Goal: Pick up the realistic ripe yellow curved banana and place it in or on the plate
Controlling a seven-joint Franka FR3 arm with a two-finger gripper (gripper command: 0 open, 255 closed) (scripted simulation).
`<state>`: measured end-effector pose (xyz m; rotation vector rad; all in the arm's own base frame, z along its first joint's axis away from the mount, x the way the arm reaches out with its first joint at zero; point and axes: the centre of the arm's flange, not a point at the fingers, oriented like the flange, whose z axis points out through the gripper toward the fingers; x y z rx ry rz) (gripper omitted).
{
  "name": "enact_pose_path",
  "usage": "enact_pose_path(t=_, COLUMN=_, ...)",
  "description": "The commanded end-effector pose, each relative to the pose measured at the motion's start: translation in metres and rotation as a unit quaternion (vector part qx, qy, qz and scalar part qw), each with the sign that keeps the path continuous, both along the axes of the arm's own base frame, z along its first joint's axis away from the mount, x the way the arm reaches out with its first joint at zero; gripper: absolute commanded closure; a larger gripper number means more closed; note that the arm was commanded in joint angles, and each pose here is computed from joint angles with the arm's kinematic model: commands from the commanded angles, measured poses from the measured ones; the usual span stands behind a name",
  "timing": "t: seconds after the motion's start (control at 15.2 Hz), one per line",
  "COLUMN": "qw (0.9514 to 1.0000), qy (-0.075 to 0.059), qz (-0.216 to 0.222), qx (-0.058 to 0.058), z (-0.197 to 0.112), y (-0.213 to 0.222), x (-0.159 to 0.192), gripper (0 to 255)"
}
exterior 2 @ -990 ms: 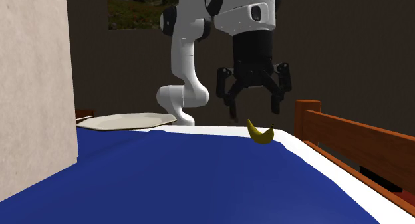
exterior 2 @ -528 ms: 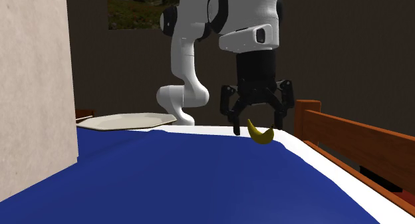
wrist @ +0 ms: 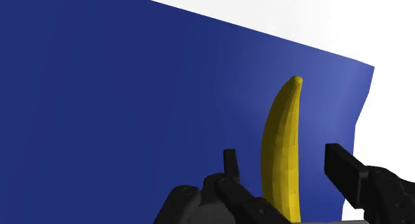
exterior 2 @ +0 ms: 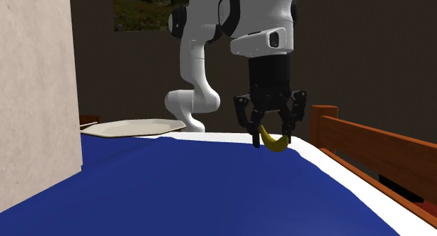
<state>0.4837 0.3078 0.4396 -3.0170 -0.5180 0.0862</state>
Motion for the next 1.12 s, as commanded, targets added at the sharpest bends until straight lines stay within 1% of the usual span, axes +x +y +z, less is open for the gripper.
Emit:
enact_pose_path(t=0.0, qw=1.0000, qy=0.000, qz=0.000, qx=0.000, z=0.000, y=0.000, x=0.000, gripper=255)
enact_pose_path(t=0.53, qw=1.0000, qy=0.000, qz=0.000, qx=0.000, z=0.000, y=0.000, x=0.000, gripper=255)
enact_pose_path(t=1.06, qw=1.0000, qy=0.000, qz=0.000, qx=0.000, z=0.042, y=0.000, x=0.000, gripper=255)
